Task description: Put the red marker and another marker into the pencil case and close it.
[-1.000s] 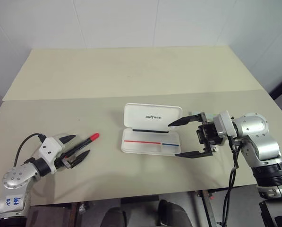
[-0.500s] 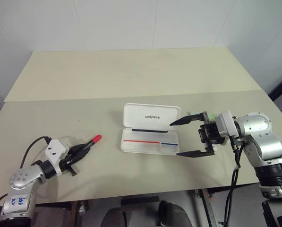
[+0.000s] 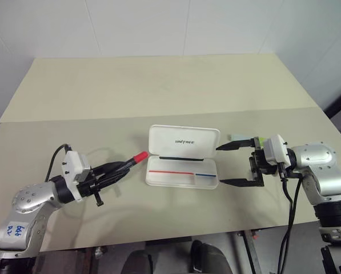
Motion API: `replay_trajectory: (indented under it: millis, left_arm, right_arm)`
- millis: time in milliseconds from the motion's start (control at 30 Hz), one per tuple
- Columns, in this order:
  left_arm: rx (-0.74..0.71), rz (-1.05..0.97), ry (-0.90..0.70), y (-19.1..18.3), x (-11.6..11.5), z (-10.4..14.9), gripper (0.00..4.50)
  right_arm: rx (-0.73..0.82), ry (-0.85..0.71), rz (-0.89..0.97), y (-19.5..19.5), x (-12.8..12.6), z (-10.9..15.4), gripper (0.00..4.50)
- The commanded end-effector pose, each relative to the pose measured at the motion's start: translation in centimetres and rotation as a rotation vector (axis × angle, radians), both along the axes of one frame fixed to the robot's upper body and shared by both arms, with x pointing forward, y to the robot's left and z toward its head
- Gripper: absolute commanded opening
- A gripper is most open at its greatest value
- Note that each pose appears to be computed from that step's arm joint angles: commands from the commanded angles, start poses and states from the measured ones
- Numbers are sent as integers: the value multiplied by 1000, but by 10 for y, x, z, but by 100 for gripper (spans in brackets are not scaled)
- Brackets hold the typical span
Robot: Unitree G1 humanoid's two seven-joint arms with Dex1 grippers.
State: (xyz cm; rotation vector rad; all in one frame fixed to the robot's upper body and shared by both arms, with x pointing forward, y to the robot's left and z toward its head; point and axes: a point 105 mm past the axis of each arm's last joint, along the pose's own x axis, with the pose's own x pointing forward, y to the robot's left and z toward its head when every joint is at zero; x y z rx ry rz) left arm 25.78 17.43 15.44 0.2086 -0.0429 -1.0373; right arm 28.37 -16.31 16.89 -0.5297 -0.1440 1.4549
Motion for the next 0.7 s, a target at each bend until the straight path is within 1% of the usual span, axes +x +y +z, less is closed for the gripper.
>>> replay_trajectory:
  millis: [33, 133, 200, 267, 500, 700]
  left_arm:
    - [48, -98, -62, -26, 6, 14, 64]
    - [85, -147, -94, -46, 18, 17, 64]
    - [145, -202, -109, -61, 25, 10, 64]
    - [182, -228, -117, -68, 28, 5, 64]
    - [220, -299, -130, -101, 49, -13, 64]
    - [226, -337, -164, -119, 60, -17, 64]
  right_arm:
    - [6, -55, -45, -9, 0, 9, 450]
    - [13, -64, -72, -11, -2, 9, 450]
    - [17, -74, -98, -13, -5, 11, 450]
    - [18, -79, -114, -15, -7, 12, 450]
    - [17, -83, -213, -25, -25, 13, 450]
    - [24, -91, -274, -26, -36, 16, 450]
